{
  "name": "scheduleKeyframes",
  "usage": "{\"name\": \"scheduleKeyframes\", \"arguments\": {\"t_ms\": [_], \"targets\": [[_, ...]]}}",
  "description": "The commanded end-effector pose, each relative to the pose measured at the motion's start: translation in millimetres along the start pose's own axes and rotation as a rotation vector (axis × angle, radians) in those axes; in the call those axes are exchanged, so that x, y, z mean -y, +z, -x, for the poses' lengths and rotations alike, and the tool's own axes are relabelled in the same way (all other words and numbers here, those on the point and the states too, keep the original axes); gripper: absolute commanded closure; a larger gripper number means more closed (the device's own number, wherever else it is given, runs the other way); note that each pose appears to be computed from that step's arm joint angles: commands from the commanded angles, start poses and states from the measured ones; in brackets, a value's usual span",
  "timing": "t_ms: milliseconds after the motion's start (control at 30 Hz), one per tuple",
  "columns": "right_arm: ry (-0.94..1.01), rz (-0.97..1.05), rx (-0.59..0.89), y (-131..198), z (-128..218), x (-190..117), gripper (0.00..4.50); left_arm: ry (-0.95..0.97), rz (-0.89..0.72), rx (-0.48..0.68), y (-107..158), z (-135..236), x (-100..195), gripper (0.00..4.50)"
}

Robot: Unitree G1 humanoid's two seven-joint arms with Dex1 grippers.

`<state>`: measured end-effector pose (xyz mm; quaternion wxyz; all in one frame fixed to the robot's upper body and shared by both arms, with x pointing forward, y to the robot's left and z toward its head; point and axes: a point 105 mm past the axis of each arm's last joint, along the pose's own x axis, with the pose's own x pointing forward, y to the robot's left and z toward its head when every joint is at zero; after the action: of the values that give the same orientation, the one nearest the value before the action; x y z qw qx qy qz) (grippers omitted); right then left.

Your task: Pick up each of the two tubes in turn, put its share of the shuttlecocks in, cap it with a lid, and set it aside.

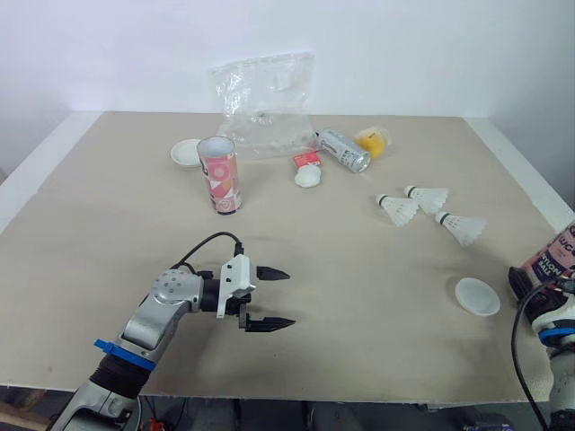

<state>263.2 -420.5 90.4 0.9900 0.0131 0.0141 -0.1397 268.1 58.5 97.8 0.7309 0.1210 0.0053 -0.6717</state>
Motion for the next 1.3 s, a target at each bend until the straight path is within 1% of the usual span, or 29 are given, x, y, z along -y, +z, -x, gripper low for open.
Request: {"name": "scheduleKeyframes", "arguments": {"t_ms": [33, 67, 100, 167, 467, 667, 800, 933, 1000, 1167, 1233, 1300], "targets": [[-0.014, 0.013, -0.022, -2.1, 1.6, 8.0, 1.63, 0.014, -0.033, 0.02, 8.3, 0.2, -0.5, 0.0], [-0.012, 0.011, -0.019, -1.7, 1.8, 8.0, 1.01, 0.014, -0.033, 0.02, 8.0, 0.0, -0.6, 0.0], [-0.012, 0.012, -0.018, -1.6, 2.0, 8.0, 0.78, 0.013, -0.033, 0.019, 7.5, -0.3, -0.8, 0.0], [-0.008, 0.025, -0.024, -2.4, 2.3, 7.2, 0.06, 0.013, -0.034, 0.018, 6.7, -0.7, -1.7, 0.0], [0.001, 0.043, -0.028, -5.6, 16.6, -1.1, 0.06, -0.003, -0.048, 0.009, 5.1, -2.0, -6.1, 0.0], [-0.042, -0.011, 0.018, 7.9, 40.6, -2.7, 0.06, -0.017, -0.044, 0.005, 3.7, -2.3, -3.8, 0.0], [-0.065, -0.026, 0.016, 10.3, 54.4, -3.8, 0.06, -0.028, -0.046, 0.001, 3.1, -3.4, -3.6, 0.0], [-0.066, -0.01, 0.006, 11.2, 73.6, -7.2, 0.06, -0.046, -0.053, -0.001, 3.1, -6.2, -4.6, 0.0], [-0.039, 0.036, 0.009, 17.3, 85.9, -13.2, 0.06, -0.052, -0.058, 0.0, 3.5, -7.3, -6.3, 0.0], [0.134, 0.061, 0.035, 35.2, 103.6, -40.3, 0.06, -0.032, -0.053, 0.018, 5.3, -8.2, -13.4, 0.0], [0.319, 0.126, 0.01, 39.9, 110.4, -63.9, 0.06, 0.005, -0.038, 0.042, 8.4, -8.3, -19.1, 0.0], [0.542, 0.174, 0.018, 50.2, 113.5, -94.7, 0.06, 0.066, -0.017, 0.074, 12.6, -6.6, -27.5, 0.0]]}}
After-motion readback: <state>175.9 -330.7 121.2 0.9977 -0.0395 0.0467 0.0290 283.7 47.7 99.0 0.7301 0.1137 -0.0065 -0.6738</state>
